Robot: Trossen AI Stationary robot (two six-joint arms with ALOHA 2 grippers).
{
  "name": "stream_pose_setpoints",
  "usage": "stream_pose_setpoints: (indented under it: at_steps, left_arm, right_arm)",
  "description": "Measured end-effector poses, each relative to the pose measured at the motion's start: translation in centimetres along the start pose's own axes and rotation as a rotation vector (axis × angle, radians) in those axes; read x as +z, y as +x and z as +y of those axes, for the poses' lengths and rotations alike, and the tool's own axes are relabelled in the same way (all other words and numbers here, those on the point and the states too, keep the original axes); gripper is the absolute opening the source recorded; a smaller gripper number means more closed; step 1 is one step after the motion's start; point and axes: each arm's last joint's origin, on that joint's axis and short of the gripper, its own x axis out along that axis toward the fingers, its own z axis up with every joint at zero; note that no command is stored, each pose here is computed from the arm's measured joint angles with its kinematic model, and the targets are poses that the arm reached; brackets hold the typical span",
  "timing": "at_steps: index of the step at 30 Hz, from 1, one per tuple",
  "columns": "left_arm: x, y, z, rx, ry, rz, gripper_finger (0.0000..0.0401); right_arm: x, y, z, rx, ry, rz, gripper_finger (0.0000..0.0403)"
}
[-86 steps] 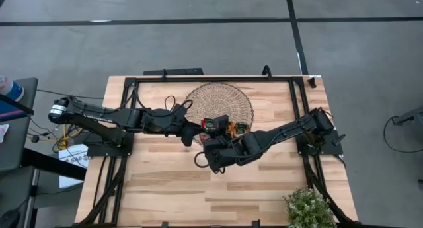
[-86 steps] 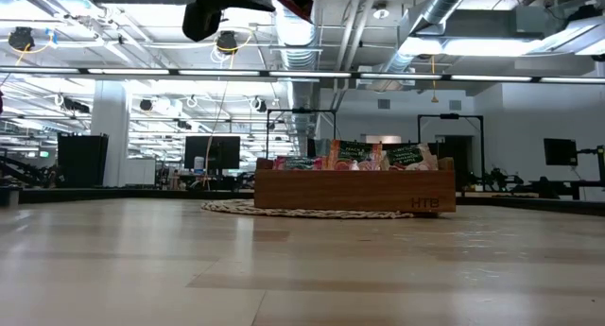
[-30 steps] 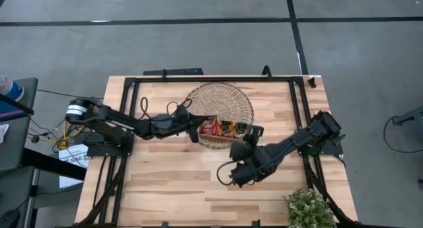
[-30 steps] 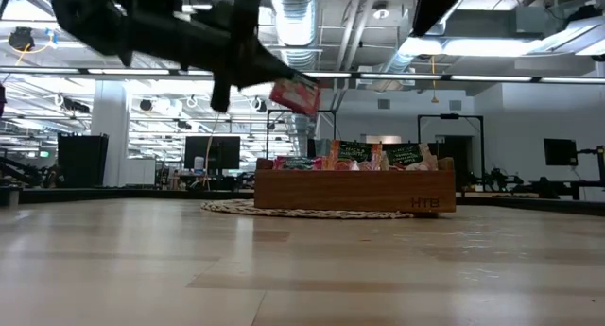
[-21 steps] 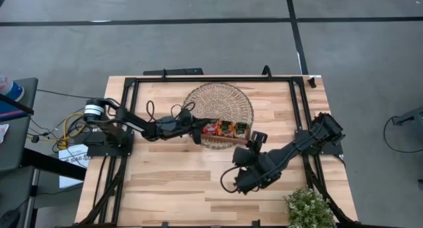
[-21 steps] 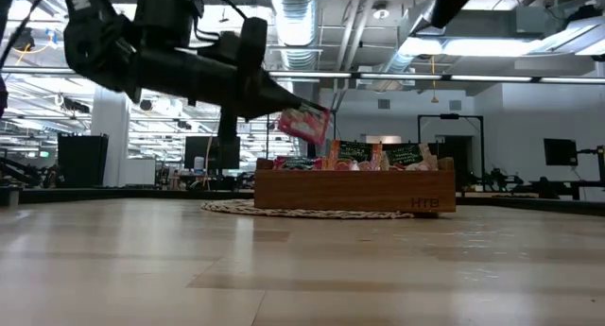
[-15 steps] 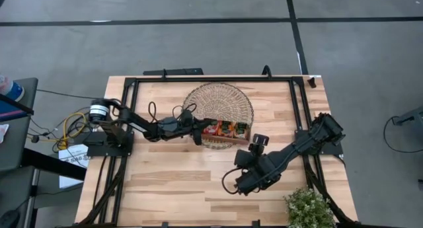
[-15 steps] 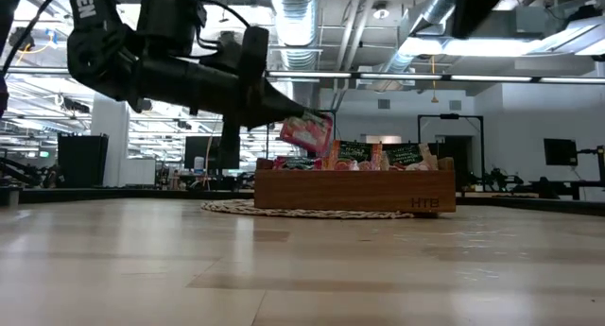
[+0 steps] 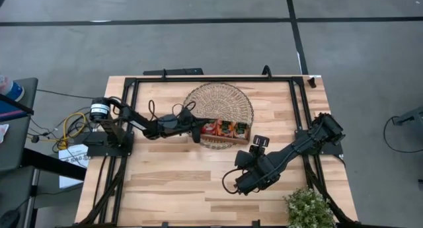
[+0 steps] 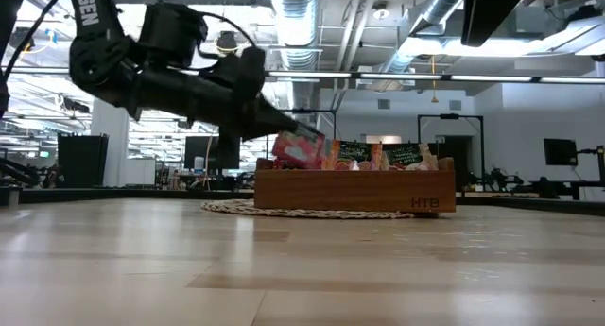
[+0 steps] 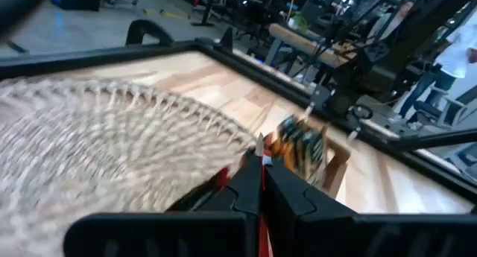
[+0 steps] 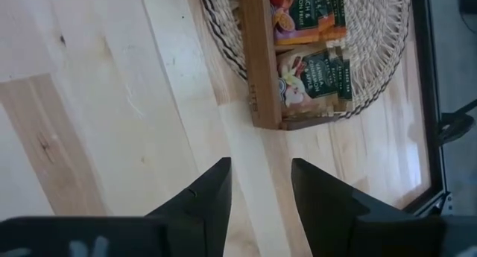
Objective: Pick & Place Tea
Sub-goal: Put the red tea bag into the left section of the wooden organizer
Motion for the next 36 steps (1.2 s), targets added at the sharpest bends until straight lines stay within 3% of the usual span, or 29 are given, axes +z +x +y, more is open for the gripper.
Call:
stream_pose_setpoints:
  at_steps: [6,18,36]
  left_arm:
    - [-0.1,-1.5,1.0,-0.020,-0.049,-0.061,0.0000]
    - [0.3,-1.5,1.0,-0.070,-0.036,-0.071,0.0000]
    - [-2.0,-0.3,1.9,-0.098,-0.063,-0.084,0.0000]
  right_arm:
    - [0.2,0.1,-0.2,-0.006,0.005,-0.002,0.0133]
    - [1.3,0.9,-0.9,0.016,0.054,0.000,0.0133]
    - [1.4,0.9,-0.7,0.050,0.050,0.008,0.0132]
